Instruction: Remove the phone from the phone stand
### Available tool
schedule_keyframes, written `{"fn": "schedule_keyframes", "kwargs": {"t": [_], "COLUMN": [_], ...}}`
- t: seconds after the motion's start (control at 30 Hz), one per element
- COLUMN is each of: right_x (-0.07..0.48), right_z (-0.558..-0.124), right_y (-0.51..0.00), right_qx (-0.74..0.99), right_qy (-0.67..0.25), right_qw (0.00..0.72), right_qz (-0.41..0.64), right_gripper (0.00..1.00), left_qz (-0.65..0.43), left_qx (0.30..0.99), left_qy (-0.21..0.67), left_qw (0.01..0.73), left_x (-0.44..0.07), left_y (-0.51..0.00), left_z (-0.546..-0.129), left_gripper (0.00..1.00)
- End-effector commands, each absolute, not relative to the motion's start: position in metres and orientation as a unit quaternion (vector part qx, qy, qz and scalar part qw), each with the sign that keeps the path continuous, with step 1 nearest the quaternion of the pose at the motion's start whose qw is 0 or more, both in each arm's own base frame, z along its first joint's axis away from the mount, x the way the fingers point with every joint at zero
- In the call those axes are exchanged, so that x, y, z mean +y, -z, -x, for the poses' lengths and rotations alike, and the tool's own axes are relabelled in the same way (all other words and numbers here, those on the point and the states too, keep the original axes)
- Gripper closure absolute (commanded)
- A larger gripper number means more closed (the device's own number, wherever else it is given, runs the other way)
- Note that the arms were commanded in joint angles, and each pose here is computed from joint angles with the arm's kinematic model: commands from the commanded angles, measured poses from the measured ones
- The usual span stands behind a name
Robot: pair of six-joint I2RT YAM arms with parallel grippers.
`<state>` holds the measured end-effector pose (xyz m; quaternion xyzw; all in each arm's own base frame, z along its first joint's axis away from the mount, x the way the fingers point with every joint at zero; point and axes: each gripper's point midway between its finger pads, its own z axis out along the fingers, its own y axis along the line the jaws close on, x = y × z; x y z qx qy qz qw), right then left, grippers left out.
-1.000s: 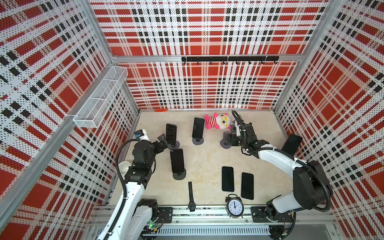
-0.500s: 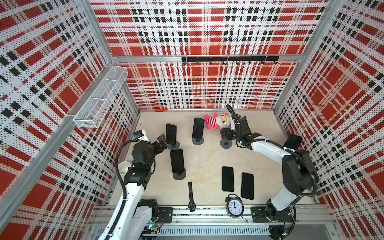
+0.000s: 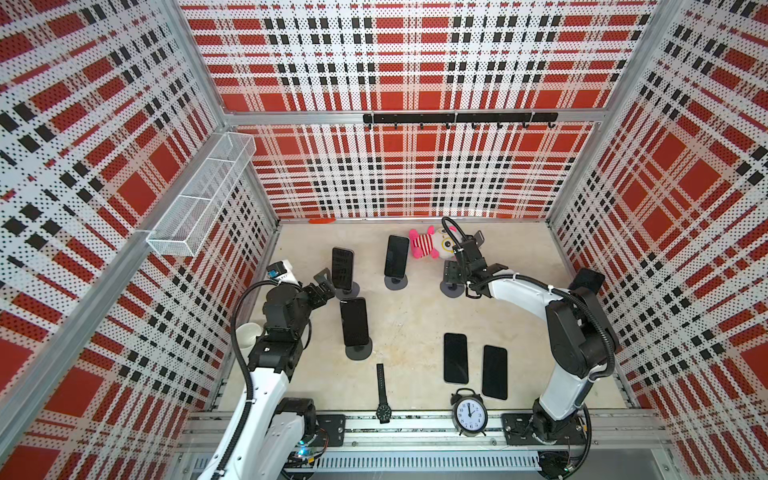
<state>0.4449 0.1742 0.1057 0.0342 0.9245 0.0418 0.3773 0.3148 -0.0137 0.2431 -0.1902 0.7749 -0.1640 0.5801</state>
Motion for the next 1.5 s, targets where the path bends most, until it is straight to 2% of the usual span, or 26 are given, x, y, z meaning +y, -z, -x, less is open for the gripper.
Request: {"fn": "schedule_keyframes", "kwargs": {"t": [0.0,0.13,0.27,0.53,1.07,1.3,1.47], "right_x": [0.177,0.181,0.183,0.177,0.121,0.115,0.115], "right_z": [-0.451,-0.453,-0.455,-0.462,-0.485,-0.487,-0.486], "right_y": [-0.106,-0.103,-0.105,-0.115,-0.119,-0.107,-0.104], "right_qx": [0.923,0.924,0.923,0.919,0.917,0.921,0.922], "right_qy": [-0.04,-0.046,-0.047,-0.034,-0.003,0.009,0.006], "right_qw": [0.38,0.376,0.38,0.39,0.389,0.382,0.378], "right_qz": [-0.048,-0.052,-0.052,-0.052,-0.085,-0.075,-0.08], "right_gripper": [0.2,0.24,0.35,0.38,0.39,0.38,0.32], "left_qz": [0.187,0.188,0.188,0.189,0.191,0.192,0.193], "left_qx": [0.768,0.768,0.769,0.77,0.769,0.77,0.77], "left_qy": [0.171,0.17,0.169,0.167,0.164,0.163,0.162], "left_qw": [0.588,0.588,0.587,0.587,0.587,0.586,0.586], "left_x": [-0.014,-0.014,-0.013,-0.013,-0.011,-0.011,-0.01], "left_y": [-0.247,-0.246,-0.246,-0.245,-0.245,-0.244,-0.243], "left_z": [-0.314,-0.314,-0.314,-0.315,-0.315,-0.315,-0.315], "left_gripper": [0.02,0.02,0.02,0.02,0.02,0.02,0.02]}}
